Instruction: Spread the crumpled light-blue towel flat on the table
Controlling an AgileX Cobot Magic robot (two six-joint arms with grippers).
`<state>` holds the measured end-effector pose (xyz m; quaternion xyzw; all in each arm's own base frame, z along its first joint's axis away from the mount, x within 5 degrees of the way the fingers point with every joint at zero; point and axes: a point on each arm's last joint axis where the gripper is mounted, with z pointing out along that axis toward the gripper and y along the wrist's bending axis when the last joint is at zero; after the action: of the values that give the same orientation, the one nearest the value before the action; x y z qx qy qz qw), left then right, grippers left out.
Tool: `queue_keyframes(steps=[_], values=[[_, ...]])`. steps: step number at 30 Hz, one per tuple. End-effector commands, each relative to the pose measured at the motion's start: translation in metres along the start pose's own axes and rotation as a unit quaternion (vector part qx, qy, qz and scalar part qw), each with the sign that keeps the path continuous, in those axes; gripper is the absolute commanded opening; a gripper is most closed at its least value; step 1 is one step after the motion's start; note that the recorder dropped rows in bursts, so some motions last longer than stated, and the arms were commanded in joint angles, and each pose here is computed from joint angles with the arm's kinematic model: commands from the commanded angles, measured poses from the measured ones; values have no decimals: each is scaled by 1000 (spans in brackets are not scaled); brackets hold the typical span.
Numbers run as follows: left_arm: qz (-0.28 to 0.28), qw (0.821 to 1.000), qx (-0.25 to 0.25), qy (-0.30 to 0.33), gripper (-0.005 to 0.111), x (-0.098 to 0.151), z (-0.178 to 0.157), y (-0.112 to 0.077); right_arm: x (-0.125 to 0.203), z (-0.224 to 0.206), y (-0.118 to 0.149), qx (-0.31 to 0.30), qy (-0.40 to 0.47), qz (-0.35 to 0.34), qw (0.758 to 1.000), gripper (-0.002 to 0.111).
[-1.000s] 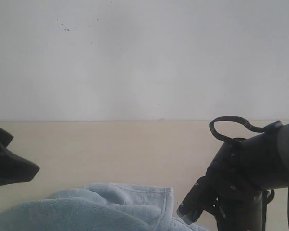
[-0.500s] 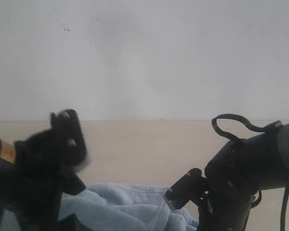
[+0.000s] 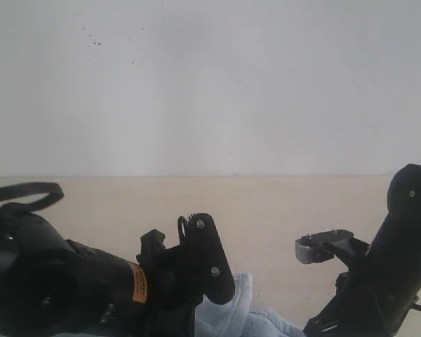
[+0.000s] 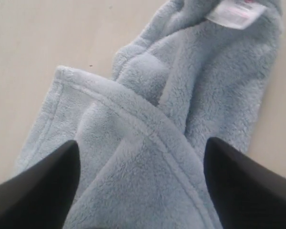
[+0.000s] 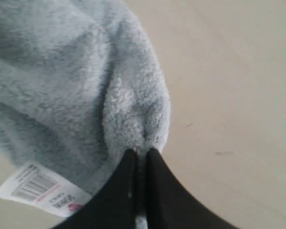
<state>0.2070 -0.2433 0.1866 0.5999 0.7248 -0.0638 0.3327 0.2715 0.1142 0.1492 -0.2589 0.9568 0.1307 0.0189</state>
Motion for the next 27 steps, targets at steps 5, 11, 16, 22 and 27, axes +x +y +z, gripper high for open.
queue_keyframes(steps=[5, 11, 16, 22, 27], values=[[-93, 995, 8, 15, 68, 13, 40, -10, -4, -4, -1, -20, -32, -7, 999, 0], [-135, 990, 13, 30, 68, 18, 50, -11, -5, -4, -2, -15, -41, -6, 999, 0], [-154, 987, 11, 54, 60, 29, 52, -2, -5, -4, -1, -15, -40, -6, 999, 0], [-168, 981, 7, 101, 40, 49, 56, 23, -4, -4, -1, -19, -34, -7, 999, 0], [-158, 979, 14, 129, 4, 42, 47, 41, -4, -4, -1, -19, -34, -7, 999, 0]])
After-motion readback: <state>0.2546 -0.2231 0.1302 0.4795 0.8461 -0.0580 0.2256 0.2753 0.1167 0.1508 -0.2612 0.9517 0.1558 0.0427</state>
